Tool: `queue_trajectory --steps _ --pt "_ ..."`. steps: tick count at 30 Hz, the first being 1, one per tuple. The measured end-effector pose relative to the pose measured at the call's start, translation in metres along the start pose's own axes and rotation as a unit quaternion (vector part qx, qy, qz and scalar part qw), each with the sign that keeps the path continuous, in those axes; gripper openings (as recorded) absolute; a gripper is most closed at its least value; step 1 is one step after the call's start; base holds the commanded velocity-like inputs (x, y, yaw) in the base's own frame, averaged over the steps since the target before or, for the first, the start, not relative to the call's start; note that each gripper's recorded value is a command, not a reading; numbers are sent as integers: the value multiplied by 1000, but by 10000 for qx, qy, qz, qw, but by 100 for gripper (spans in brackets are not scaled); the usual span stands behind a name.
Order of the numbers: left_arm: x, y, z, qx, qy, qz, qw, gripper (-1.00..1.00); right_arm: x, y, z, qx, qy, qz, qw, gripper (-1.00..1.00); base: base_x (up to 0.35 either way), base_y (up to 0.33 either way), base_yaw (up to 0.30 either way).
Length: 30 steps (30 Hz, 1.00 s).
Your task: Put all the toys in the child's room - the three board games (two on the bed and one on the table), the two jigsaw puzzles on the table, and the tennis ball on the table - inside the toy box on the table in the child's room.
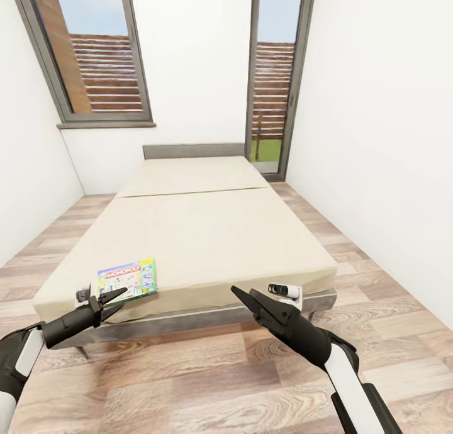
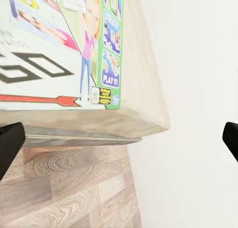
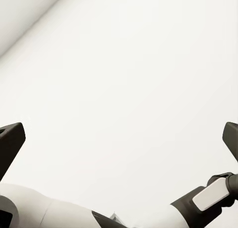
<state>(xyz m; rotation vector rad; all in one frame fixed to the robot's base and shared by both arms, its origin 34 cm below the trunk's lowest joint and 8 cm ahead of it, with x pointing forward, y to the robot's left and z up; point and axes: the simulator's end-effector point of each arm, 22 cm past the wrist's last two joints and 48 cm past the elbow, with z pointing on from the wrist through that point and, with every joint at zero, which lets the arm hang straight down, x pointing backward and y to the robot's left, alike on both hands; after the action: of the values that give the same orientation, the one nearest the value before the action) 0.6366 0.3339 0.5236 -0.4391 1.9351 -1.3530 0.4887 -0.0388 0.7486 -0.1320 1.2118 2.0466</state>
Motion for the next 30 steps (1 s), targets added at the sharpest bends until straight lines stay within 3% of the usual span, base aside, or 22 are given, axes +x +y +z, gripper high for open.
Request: queue_trajectory --steps 20,30 --pt "12 35 5 -230 127 -212 9994 100 2 -30 -12 177 -91 258 9995 100 0 0 0" --pt "12 35 4 -223 122 -211 9995 100 2 -30 -12 176 -91 259 9995 100 0 0 0"
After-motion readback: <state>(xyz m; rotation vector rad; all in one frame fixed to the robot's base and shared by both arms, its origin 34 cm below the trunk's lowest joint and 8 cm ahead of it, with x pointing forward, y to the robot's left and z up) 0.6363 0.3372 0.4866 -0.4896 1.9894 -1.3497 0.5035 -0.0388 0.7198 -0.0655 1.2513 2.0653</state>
